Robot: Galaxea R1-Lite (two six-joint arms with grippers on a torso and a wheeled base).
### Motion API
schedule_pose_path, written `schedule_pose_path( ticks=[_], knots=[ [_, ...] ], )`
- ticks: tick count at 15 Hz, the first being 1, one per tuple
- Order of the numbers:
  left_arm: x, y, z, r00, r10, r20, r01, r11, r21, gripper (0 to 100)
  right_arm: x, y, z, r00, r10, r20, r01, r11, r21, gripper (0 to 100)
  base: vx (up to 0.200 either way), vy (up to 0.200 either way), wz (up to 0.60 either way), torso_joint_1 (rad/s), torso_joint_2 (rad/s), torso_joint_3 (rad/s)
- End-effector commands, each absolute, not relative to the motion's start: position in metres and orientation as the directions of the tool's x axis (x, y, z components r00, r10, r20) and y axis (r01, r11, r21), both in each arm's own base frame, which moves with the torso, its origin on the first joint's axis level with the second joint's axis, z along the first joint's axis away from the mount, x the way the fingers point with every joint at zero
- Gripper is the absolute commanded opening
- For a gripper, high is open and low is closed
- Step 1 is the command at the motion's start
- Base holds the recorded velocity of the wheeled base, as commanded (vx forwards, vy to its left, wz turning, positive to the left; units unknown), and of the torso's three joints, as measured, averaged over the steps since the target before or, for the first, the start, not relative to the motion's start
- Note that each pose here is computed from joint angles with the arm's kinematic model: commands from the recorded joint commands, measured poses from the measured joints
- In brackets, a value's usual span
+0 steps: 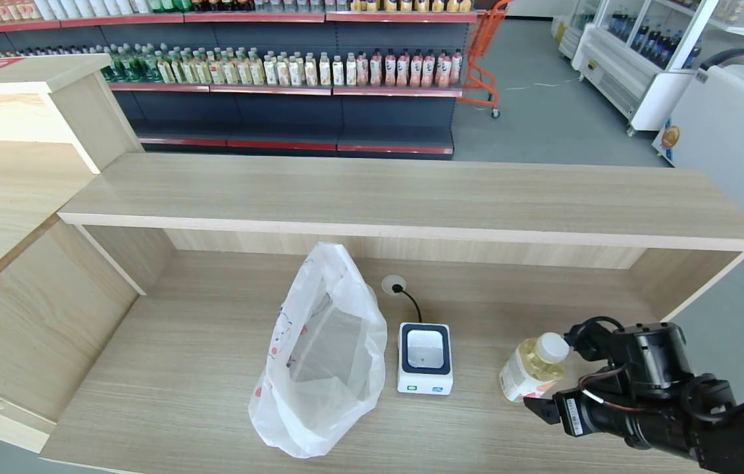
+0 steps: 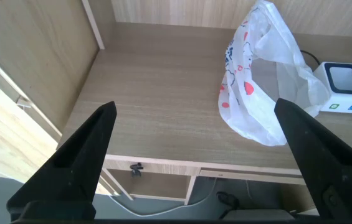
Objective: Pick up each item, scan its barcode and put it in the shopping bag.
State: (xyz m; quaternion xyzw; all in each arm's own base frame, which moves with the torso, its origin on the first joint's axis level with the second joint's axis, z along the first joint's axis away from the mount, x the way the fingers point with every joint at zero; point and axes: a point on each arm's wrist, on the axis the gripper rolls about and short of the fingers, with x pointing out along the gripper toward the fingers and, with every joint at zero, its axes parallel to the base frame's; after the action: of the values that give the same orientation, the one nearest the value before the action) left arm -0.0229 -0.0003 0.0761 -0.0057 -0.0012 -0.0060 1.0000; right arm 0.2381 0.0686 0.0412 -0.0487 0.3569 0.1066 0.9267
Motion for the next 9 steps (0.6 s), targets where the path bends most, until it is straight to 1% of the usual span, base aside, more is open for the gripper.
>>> schedule_pose_path(
  ticks=[1,4,9],
  knots=[
    [-0.023,0.000,0.076,1.000,-0.012,0.003,0.012,1.000,-0.012,100,0.238,0.076,0.022,0.685,0.171,-0.708,-0.261,0.965,-0.020,100,0.000,0.000,0.00,0.000,0.00,0.000],
    [-0.023,0.000,0.076,1.000,-0.012,0.003,0.012,1.000,-0.012,100,0.246,0.078,0.012,0.726,0.127,-0.676,-0.226,0.972,-0.061,100,0.000,0.000,0.00,0.000,0.00,0.000],
    [-0.023,0.000,0.076,1.000,-0.012,0.003,0.012,1.000,-0.012,100,0.253,0.083,0.003,0.760,0.146,-0.633,-0.262,0.960,-0.093,100,0.000,0.000,0.00,0.000,0.00,0.000]
  ],
)
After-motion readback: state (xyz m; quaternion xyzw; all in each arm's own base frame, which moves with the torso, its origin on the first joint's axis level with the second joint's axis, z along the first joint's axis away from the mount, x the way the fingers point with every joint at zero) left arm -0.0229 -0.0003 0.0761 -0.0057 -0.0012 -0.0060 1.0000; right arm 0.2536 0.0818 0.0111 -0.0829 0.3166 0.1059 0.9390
